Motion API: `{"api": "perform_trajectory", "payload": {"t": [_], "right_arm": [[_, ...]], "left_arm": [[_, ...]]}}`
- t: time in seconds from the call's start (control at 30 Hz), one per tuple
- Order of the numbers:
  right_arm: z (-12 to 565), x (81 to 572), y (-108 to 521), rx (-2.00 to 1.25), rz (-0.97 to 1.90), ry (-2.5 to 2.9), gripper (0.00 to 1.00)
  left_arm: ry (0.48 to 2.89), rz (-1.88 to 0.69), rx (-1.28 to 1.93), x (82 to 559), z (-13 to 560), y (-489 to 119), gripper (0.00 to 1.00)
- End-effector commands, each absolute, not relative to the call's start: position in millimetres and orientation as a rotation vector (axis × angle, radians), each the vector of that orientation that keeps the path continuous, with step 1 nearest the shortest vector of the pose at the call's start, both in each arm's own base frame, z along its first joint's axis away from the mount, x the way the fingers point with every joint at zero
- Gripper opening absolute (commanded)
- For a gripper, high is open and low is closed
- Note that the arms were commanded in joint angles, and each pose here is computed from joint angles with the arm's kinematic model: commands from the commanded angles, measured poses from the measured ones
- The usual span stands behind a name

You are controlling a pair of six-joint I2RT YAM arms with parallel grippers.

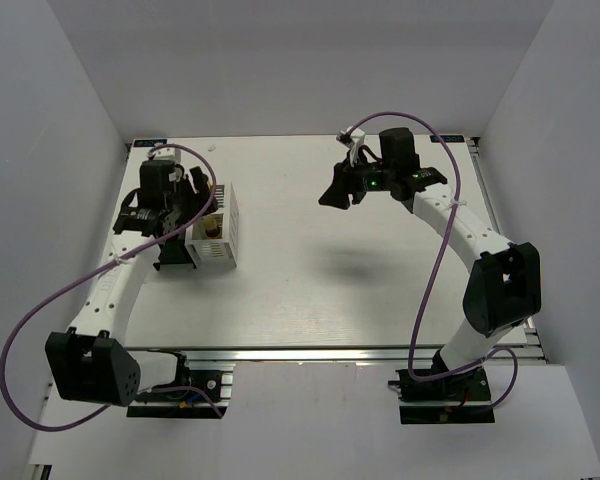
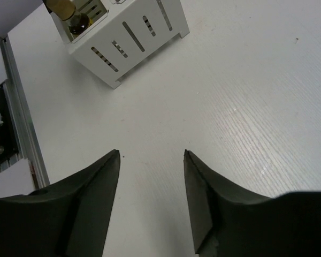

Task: Organize the condiment bottles

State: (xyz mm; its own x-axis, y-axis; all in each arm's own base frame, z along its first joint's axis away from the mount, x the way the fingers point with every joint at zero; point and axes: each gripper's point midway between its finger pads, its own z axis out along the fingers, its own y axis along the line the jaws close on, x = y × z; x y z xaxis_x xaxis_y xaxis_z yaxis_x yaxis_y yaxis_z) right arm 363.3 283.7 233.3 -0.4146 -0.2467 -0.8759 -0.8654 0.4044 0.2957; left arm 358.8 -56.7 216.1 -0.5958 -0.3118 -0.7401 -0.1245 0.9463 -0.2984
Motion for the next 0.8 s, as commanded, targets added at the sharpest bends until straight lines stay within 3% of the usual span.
{"api": "perform_trajectory", "payload": {"t": [0.0,0.07,0.1,0.17,0.53,0.77], "right_arm": [[242.8,363.3,281.9,-0.973,0.998,1.847,0.58],[243.2,363.9,280.5,-0.978,0.982,1.846,0.66],[242.7,364.4,278.4,-0.972,0.967,1.859,0.77],[243.3,366.4,275.2,-0.96,0.946,1.869,0.89],[261.0,390.8,217.2,-0.733,0.538,2.076,0.89],[273.9,389.0,203.2,-0.668,0.54,1.999,0.89]], "left_arm": [[2.075,-0.35,-0.222,352.8,274.6,-65.6,0.86],[2.021,-0.413,-0.178,347.8,294.8,-74.0,0.94],[1.996,-0.439,-0.161,345.7,303.4,-77.6,0.98],[1.936,-0.516,-0.118,339.5,322.5,-88.7,0.98],[1.746,-0.746,-0.022,328.8,377.1,-119.7,0.98],[1.733,-0.798,0.003,329.3,371.2,-127.6,0.98]]}}
